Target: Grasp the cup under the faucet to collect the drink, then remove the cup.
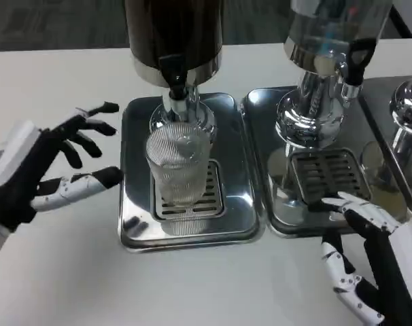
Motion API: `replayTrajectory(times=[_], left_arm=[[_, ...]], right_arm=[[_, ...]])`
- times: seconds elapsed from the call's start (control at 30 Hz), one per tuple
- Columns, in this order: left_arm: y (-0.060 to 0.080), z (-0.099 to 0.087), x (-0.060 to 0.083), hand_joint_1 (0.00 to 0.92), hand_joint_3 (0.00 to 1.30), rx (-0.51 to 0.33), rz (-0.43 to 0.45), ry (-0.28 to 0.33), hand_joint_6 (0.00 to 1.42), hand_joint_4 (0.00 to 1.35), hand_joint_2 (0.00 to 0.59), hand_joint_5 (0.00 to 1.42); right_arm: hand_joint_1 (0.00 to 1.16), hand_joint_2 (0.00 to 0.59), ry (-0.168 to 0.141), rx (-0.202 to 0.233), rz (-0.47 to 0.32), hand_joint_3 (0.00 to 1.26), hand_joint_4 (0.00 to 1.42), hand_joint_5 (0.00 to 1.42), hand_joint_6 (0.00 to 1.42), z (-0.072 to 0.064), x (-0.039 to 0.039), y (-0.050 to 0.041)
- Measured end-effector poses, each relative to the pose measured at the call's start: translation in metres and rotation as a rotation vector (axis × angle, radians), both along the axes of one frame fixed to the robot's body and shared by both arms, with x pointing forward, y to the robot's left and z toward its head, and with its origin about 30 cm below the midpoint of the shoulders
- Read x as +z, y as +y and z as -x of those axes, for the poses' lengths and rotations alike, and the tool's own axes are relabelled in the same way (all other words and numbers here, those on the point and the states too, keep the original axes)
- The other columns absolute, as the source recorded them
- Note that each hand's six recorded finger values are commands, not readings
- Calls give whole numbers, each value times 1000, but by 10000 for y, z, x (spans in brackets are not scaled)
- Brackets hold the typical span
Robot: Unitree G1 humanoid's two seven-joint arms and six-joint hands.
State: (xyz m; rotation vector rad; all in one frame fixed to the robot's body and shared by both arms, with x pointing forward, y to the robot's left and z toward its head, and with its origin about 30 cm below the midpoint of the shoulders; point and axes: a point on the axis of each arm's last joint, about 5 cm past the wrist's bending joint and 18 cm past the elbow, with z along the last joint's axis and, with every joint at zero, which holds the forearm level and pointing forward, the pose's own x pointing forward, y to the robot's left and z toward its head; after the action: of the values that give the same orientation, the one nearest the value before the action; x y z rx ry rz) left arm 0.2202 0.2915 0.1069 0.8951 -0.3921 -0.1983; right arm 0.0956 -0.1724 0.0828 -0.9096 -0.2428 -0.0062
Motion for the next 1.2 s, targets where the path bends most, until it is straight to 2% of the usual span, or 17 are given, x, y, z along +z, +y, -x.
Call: replayTrajectory(times=[0.07,0.2,0.33,0.43,0.6,0.7,0.8,0.93,1.07,1.2], left_arm=[[41,6,49,0,316,4,11,-13,762,377,20,531],[103,12,105,0,342,4,29,-3,719,377,41,514],[174,10,181,0,379,-15,106,22,689,377,48,490],[222,4,233,0,399,-42,153,41,536,372,63,424],[311,-113,377,0,393,-154,315,130,430,322,62,345],[336,-244,460,0,392,-273,434,226,392,304,55,326],[351,-334,556,0,390,-347,467,264,387,304,45,323],[357,-483,660,0,366,-455,526,377,334,260,34,272],[370,-565,691,0,326,-512,588,464,273,216,30,236],[341,-644,726,0,281,-565,638,508,224,167,28,200]], right_arm=[[227,530,-8,2,0,411,269,291,404,-17,14,6],[227,530,-19,-4,-3,411,270,296,404,-43,29,16],[227,530,-17,-14,-9,411,271,298,404,-43,27,25],[227,530,-16,-18,-15,414,271,298,404,-42,25,38],[227,530,-16,-15,-18,418,279,311,404,-41,20,62],[227,530,-18,-11,-13,419,281,313,404,-42,19,74],[227,530,-20,-13,-16,419,283,314,404,-44,19,80],[226,530,-25,-17,-20,419,294,323,366,-45,17,90],[226,530,-29,-24,-25,431,307,325,344,-45,15,105],[226,530,-32,-29,-30,432,310,325,342,-47,11,133]])
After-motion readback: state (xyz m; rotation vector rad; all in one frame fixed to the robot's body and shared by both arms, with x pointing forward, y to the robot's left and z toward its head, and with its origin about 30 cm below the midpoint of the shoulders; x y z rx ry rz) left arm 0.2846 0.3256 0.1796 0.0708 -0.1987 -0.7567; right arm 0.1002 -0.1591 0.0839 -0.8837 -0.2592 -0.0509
